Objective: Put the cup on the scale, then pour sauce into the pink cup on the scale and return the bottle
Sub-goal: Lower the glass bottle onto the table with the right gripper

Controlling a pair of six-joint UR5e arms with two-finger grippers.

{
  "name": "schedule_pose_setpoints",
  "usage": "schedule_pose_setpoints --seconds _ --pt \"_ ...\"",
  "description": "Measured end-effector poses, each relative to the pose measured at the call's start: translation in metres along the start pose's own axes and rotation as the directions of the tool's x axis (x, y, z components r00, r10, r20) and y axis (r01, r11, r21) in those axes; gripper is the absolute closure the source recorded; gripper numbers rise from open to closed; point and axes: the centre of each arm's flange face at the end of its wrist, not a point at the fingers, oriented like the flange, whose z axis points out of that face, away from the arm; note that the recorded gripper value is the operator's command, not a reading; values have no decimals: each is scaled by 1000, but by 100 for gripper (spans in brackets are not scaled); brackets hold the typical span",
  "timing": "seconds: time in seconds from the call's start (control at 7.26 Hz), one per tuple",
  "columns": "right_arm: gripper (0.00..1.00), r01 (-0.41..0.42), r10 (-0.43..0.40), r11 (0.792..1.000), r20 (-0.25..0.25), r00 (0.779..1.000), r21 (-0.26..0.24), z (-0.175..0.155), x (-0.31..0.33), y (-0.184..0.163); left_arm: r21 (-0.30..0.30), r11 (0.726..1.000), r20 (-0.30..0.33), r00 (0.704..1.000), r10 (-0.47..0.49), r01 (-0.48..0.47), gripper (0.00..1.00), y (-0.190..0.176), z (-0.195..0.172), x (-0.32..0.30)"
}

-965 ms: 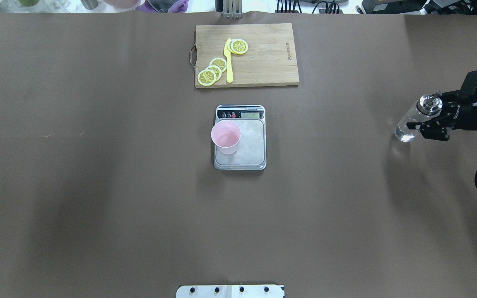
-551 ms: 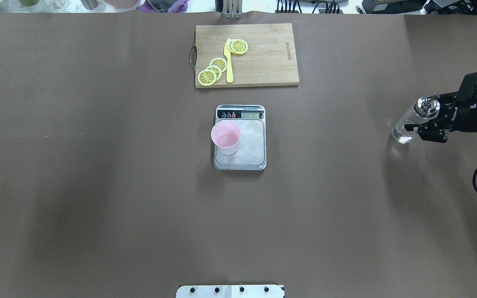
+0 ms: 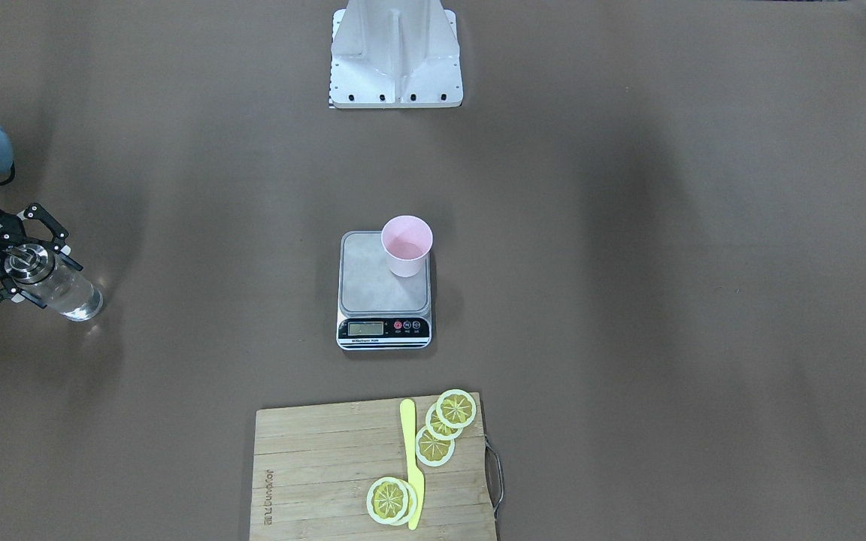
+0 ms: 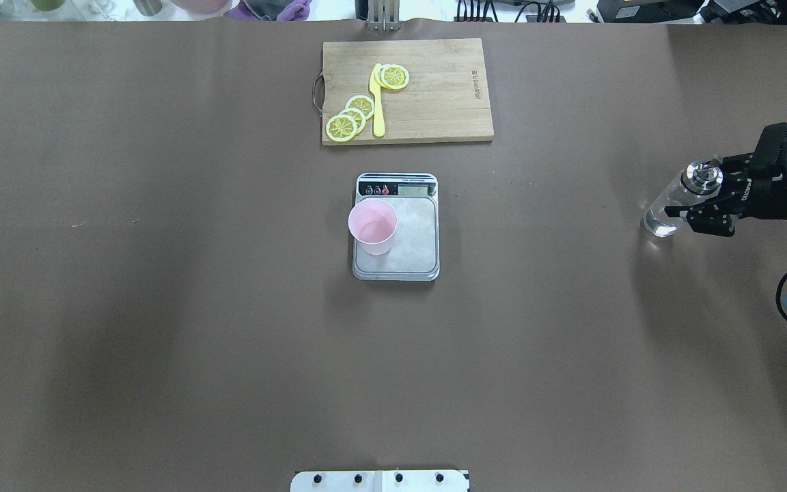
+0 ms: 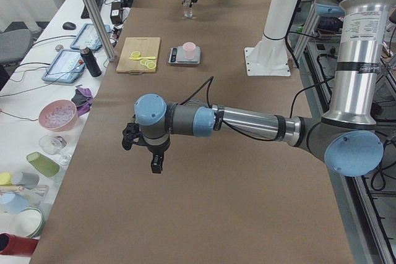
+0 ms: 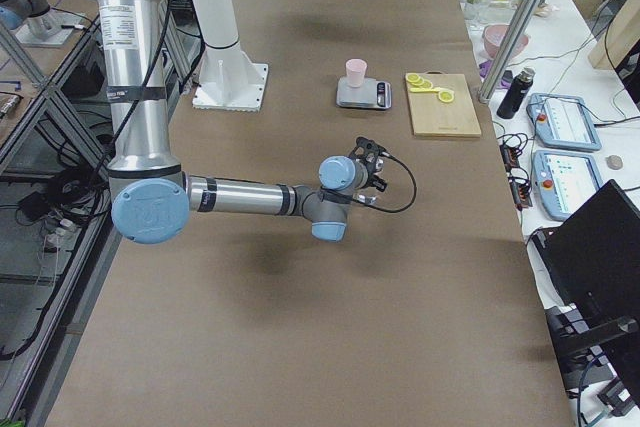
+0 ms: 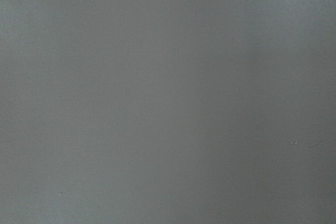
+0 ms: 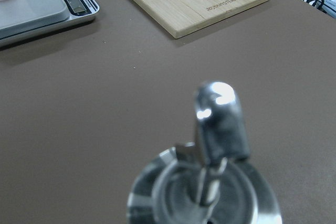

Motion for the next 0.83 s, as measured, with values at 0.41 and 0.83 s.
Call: schedule_pose_setpoints --seconds 0.41,0.83 --pt "32 -3 3 1000 1 1000 -1 0 0 1 0 1000 1 1000 -1 1 2 0 0 0" --pt "26 -5 5 1000 3 1000 -2 0 0 1 1 1000 1 1000 -1 1 1 0 0 0"
